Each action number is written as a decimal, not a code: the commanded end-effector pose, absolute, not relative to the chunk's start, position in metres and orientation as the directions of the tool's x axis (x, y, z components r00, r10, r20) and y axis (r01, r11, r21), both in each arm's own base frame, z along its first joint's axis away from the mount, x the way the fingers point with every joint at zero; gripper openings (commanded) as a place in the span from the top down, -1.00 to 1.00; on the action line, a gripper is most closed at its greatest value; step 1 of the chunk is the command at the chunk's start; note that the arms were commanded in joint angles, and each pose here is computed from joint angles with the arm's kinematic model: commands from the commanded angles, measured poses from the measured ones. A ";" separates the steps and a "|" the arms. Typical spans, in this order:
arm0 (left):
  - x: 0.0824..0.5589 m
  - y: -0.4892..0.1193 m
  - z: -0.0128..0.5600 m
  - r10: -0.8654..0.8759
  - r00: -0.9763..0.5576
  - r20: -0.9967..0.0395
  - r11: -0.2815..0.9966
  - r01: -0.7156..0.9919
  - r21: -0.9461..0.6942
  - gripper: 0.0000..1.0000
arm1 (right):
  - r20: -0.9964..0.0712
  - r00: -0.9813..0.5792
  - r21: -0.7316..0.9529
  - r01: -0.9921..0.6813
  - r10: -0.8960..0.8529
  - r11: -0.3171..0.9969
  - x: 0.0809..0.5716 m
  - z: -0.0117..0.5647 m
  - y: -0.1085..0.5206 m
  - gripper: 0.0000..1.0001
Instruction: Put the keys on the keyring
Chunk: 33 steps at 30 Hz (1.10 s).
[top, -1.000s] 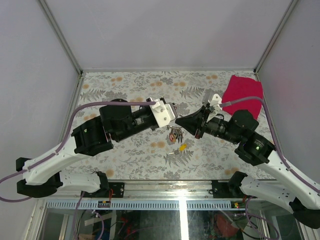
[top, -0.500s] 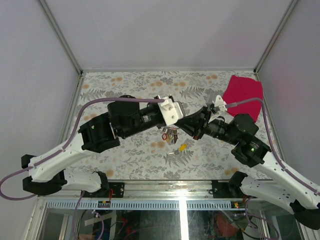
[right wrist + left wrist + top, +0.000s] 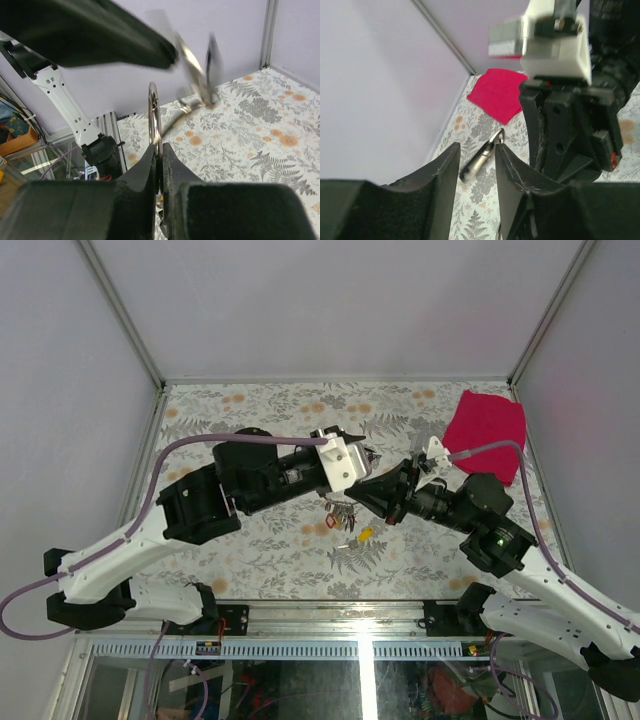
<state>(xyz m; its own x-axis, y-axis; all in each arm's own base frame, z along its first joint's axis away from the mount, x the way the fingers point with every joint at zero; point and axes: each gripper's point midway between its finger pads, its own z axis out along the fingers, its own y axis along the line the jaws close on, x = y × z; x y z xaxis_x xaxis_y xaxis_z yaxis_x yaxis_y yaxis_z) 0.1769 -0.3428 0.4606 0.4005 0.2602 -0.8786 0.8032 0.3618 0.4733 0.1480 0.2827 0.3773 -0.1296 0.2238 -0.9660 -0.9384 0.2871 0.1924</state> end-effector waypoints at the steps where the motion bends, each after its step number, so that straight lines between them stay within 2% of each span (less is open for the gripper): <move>1: 0.162 -0.323 0.532 0.051 0.454 -0.889 0.446 0.787 0.427 0.23 | -0.951 -0.090 0.176 -0.944 0.294 0.279 0.144 0.395 0.277 1.00; 11: 0.141 -0.285 0.534 -0.058 0.383 -0.922 0.469 0.825 0.314 0.10 | -0.898 0.014 0.117 -0.956 0.439 0.269 0.130 0.433 0.257 1.00; 25: 0.109 -0.299 0.497 -0.134 0.252 -0.958 0.302 0.931 0.203 0.07 | -0.842 0.103 0.001 -0.981 0.530 0.193 0.100 0.469 0.243 1.00; 29: 0.107 -0.302 0.493 -0.139 0.240 -0.961 0.287 0.938 0.193 0.09 | -0.842 0.103 -0.010 -0.984 0.529 0.175 0.096 0.473 0.244 1.00; 33: 0.107 -0.307 0.490 -0.132 0.234 -0.963 0.275 0.942 0.192 0.22 | -0.845 0.098 -0.013 -0.987 0.526 0.162 0.095 0.474 0.246 1.00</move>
<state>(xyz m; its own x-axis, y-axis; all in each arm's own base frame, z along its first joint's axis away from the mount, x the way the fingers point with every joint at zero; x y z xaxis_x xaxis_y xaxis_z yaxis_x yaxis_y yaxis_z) 0.1150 -0.3055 0.4661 0.2231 -0.0330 -0.9742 0.9338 0.2939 0.2039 0.1125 0.2581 0.4279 0.0199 0.4264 -0.9043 -0.9782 0.1951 0.0705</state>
